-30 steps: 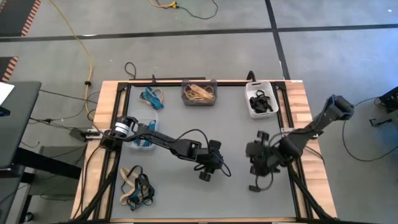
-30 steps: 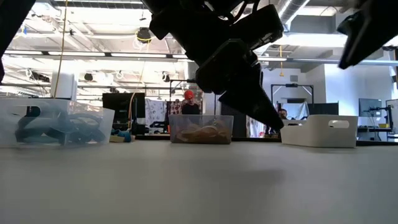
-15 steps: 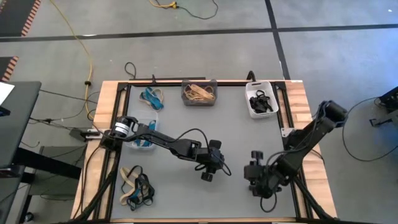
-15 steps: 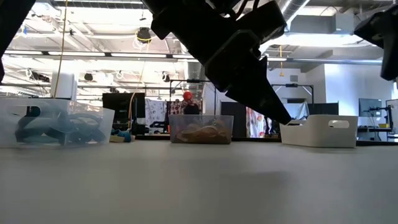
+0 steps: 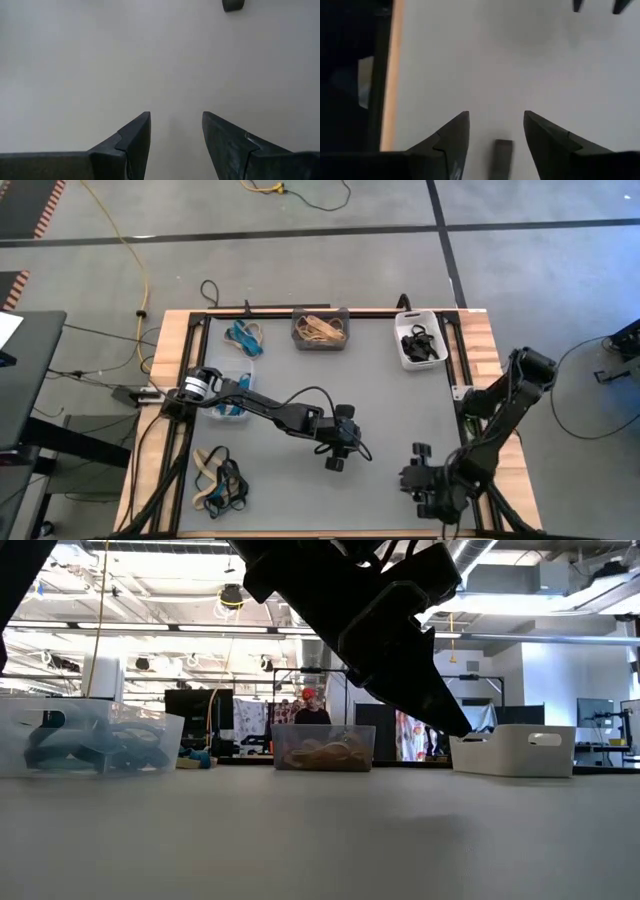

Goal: Sort rubber bands into baskets
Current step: Put the black rubber band into the white bin

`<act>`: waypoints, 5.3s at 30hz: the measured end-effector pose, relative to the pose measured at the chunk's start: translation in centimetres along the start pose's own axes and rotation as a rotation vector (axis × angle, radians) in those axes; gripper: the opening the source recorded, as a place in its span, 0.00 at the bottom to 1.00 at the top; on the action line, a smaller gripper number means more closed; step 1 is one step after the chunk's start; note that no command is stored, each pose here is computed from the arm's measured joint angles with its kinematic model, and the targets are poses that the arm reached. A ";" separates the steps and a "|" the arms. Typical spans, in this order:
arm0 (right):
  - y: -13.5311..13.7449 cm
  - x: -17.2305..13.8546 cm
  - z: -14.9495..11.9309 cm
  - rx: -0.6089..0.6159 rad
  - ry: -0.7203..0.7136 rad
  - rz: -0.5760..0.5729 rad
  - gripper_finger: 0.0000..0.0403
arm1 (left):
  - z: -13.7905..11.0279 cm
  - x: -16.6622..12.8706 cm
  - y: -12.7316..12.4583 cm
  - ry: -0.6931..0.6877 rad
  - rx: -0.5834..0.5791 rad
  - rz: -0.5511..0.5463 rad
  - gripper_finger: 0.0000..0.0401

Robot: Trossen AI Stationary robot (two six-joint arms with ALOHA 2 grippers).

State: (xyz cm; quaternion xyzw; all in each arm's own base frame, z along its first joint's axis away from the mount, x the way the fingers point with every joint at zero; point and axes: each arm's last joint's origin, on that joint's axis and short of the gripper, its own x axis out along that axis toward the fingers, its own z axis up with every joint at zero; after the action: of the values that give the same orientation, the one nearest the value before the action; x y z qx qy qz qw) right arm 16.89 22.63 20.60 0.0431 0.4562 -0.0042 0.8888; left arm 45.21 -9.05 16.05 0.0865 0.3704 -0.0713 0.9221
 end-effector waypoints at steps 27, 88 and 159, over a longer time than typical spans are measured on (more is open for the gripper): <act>4.5 2.4 -6.9 -0.044 0.027 -0.198 0.62 | 0.2 0.0 0.1 -0.024 -0.084 0.017 0.42; -17.9 -3.0 8.6 0.284 -0.061 -0.860 0.06 | -0.6 -0.1 -1.4 0.059 0.227 -0.016 0.42; -32.2 -4.0 7.4 0.506 -0.126 -0.515 0.63 | -5.7 1.5 0.5 0.029 0.087 -0.009 0.42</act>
State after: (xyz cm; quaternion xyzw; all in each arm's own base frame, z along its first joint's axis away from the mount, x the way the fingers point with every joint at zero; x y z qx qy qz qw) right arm 19.00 -10.22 25.81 0.1450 0.3808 -0.3430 0.8464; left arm 42.52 -7.39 11.00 0.1260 0.3804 -0.0901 0.9117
